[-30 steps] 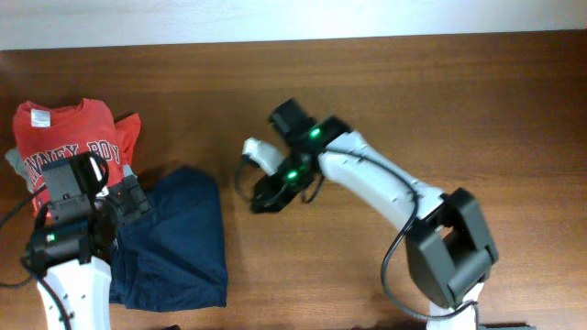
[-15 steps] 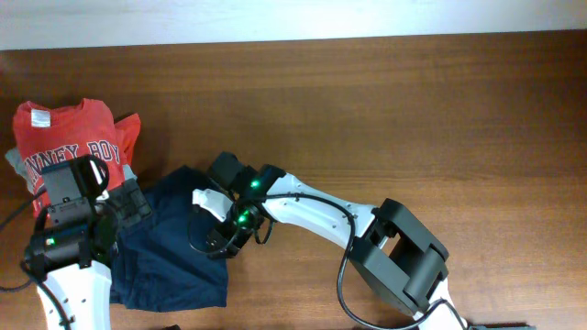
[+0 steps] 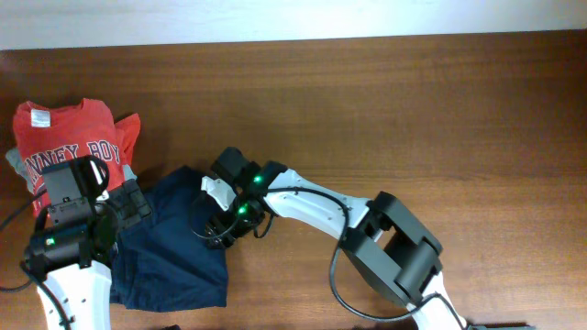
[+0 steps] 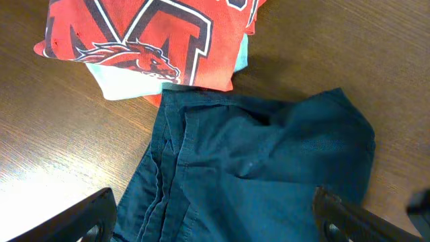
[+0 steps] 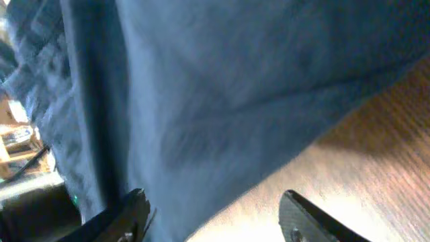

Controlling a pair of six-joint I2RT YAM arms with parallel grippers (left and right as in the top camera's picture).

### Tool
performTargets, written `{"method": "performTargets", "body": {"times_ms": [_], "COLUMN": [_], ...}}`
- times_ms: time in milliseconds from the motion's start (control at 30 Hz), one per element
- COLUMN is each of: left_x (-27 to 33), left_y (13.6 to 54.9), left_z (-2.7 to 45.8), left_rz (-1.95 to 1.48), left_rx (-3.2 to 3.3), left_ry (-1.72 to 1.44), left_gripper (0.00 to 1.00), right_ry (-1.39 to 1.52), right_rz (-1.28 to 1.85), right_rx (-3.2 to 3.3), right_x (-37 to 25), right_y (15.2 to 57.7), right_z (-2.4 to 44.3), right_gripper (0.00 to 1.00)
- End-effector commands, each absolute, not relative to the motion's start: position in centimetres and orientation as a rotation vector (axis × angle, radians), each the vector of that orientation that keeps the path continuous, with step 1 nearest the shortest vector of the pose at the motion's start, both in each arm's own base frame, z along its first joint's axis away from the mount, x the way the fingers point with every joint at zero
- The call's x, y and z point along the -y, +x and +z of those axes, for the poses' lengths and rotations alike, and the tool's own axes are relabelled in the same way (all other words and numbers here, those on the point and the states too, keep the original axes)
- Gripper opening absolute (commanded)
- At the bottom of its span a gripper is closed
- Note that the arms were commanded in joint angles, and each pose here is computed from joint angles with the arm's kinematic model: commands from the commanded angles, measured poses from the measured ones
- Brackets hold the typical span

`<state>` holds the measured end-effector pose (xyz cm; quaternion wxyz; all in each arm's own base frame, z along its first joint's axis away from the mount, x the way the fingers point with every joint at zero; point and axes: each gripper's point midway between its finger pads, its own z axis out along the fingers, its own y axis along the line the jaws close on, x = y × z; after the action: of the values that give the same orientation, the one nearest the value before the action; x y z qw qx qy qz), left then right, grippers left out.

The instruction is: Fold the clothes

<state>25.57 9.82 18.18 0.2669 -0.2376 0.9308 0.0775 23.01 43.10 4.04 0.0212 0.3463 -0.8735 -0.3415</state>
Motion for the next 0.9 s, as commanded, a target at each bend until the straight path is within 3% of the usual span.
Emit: {"method": "performTargets", "body": {"times_ms": [0, 267, 367, 400, 467, 567, 867], "left_x": [-10.1, -10.0, -10.0, -10.0, -10.0, -10.0, -10.0], "left_y": [25.6, 25.6, 25.6, 25.6, 25.6, 25.5, 25.6], "left_z": [18.8, 18.8, 18.8, 18.8, 18.8, 18.8, 18.8], "left_rz": [0.233, 0.228, 0.228, 0.228, 0.228, 0.228, 0.225], "left_rx": [-2.499, -2.499, -2.499, -2.500, -2.500, -2.502, -2.499], "left_ry": [-0.625, -0.625, -0.625, -0.625, -0.625, -0.626, -0.623], "left_gripper": [0.93, 0.93, 0.93, 0.93, 0.93, 0.93, 0.93], "right_ry": [0.918, 0.892, 0.886, 0.878, 0.841, 0.708, 0.462], "right_rz": [-1.118, -1.324, -1.358, -1.360, -1.351, -1.231, -0.707], "right_rx": [2.669, 2.478, 2.426, 2.431, 2.446, 2.537, 2.823], "right_x": [-44.0, -46.5, -46.6, -46.4, -45.7, -42.9, -25.5], "right_y": [22.9, 21.4, 20.9, 21.2, 22.0, 24.2, 32.6], "right_z": [2.9, 2.3, 2.7, 2.7, 2.6, 1.2, -1.5], "right_gripper": [0.70, 0.71, 0.44, 0.25, 0.04, 0.04, 0.04]}}
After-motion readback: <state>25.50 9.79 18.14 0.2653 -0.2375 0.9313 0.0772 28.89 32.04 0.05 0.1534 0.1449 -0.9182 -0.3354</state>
